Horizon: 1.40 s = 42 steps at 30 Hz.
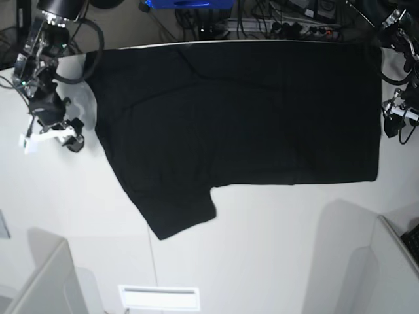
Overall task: Fold the T-shirt properly
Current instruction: 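Release the collar and move both grippers to the hem corners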
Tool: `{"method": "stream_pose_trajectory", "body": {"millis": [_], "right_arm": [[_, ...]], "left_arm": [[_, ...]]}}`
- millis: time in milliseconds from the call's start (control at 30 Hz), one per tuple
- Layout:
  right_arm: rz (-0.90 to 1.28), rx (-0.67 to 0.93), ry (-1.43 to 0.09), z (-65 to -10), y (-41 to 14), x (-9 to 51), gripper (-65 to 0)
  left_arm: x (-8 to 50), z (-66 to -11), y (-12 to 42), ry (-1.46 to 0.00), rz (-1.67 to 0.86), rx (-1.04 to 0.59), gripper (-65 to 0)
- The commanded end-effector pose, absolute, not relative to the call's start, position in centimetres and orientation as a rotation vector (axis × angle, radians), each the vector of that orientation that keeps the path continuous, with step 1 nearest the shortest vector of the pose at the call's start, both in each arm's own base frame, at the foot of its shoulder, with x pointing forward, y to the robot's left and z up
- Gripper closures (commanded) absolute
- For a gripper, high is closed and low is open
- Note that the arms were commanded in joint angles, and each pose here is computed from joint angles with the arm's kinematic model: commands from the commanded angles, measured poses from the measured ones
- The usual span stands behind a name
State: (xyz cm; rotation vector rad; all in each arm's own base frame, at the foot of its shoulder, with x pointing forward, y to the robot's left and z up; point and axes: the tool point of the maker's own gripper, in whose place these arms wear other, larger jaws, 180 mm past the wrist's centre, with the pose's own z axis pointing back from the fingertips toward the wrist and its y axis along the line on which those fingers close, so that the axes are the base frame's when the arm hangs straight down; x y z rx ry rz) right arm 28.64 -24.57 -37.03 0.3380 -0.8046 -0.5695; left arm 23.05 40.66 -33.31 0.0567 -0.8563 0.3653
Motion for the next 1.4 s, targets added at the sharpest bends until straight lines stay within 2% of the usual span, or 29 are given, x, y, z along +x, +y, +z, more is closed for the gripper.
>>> {"method": "stream_pose_trajectory", "body": {"millis": [0, 133, 433, 667, 767, 833, 1100, 1367], "right_arm": [[-0.540, 0.344, -0.852, -35.7, -24.7, 30.2, -26.4], [-0.469, 0.381, -0.858, -34.9, -23.2, 34.0, -26.4], [-0.376, 0.439, -0.800, -34.9, -19.8, 42.2, -26.6], [-0.312, 0.410, -0.795, -35.8, -17.5, 46.6, -26.7], [-0.287, 0.379, -0.779, -36.5, -16.7, 48.3, -31.2], [-0.263, 0.348, -0.770, -37.1, -16.4, 49.1, -33.2], [-0.132, 0.323, -0.705, -40.6, -13.9, 49.8, -32.9], [-0.029, 0.296, -0.687, -41.5, -12.3, 48.9, -31.2]], "left_arm": [[24.5, -31.5, 41.6, -0.901, 0.333, 0.102, -50.2], [27.3, -32.1, 41.5, -0.849, 0.278, 0.159, -50.2], [33.0, -32.6, 39.7, -0.809, 0.190, 0.158, -50.2], [34.0, -32.5, 38.9, -0.803, 0.156, 0.159, -50.2], [34.0, -32.5, 39.0, -0.804, 0.159, 0.159, -50.2], [33.8, -32.6, 39.1, -0.802, 0.162, 0.160, -50.2], [33.2, -32.2, 40.3, -0.790, 0.156, 0.191, -50.2], [32.0, -33.3, 40.9, -0.750, 0.156, 0.200, -50.2]]}}
